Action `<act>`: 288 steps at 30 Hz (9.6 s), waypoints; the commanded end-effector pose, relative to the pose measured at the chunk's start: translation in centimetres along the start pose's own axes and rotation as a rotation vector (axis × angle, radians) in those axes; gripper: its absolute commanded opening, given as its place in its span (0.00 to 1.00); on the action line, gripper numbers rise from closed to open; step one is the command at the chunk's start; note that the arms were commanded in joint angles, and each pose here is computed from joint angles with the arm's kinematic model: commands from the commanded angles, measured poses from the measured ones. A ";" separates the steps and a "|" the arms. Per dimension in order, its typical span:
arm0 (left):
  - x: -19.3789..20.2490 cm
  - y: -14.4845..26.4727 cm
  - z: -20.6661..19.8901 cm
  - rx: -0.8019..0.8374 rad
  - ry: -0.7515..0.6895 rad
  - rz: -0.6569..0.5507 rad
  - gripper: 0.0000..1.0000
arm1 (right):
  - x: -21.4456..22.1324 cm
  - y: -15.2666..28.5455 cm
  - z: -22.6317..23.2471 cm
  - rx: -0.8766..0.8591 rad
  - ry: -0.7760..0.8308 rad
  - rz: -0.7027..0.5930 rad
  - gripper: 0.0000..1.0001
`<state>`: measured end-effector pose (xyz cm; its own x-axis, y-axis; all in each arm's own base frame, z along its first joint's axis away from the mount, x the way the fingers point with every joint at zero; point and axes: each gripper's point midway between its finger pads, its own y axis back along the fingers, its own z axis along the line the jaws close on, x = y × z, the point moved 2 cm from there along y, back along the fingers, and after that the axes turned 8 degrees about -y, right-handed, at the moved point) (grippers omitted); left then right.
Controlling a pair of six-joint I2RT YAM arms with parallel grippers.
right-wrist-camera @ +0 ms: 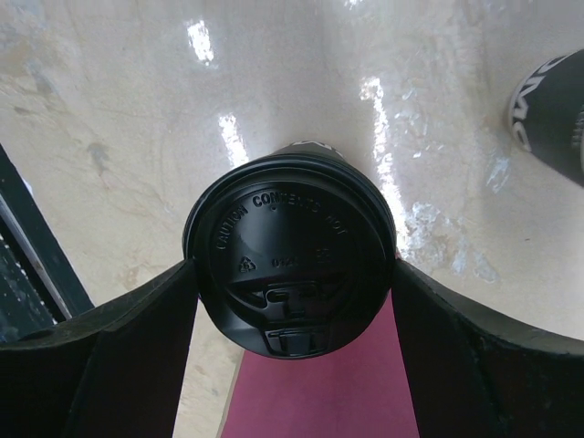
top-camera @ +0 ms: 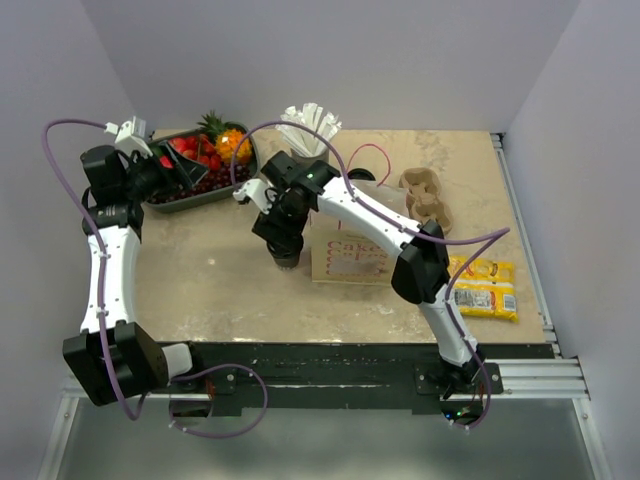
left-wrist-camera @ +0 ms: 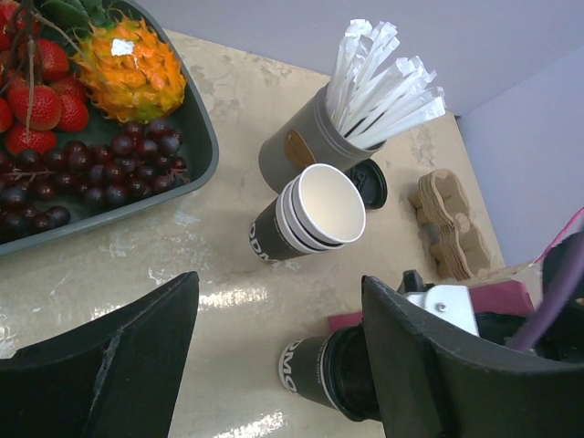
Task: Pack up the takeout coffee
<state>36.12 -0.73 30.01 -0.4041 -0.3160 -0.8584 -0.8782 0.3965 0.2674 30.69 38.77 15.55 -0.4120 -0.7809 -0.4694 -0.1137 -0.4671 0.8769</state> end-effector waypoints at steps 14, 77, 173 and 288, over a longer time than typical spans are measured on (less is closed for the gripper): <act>-2.3 -2.6 -2.9 0.128 -0.199 -0.018 0.75 | -9.5 29.0 -2.6 0.277 -0.089 -0.836 0.67; 8.8 -10.5 -25.8 0.768 -0.371 0.272 0.60 | 10.0 23.0 -4.6 0.178 -0.150 -0.128 0.55; 9.6 -9.0 -25.5 0.812 -0.432 0.301 0.65 | 13.4 15.0 -5.3 0.167 -0.109 -0.053 0.99; -7.8 9.9 -30.0 1.155 -0.531 -0.112 0.00 | 13.8 36.1 -21.7 1.193 -0.703 -0.720 0.99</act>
<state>26.42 -18.97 53.70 0.1176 -0.1402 -0.9831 -0.1799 0.9706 -0.1599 40.74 2.10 37.34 -0.3013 -0.0875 -0.9495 -0.9343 0.2261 0.2757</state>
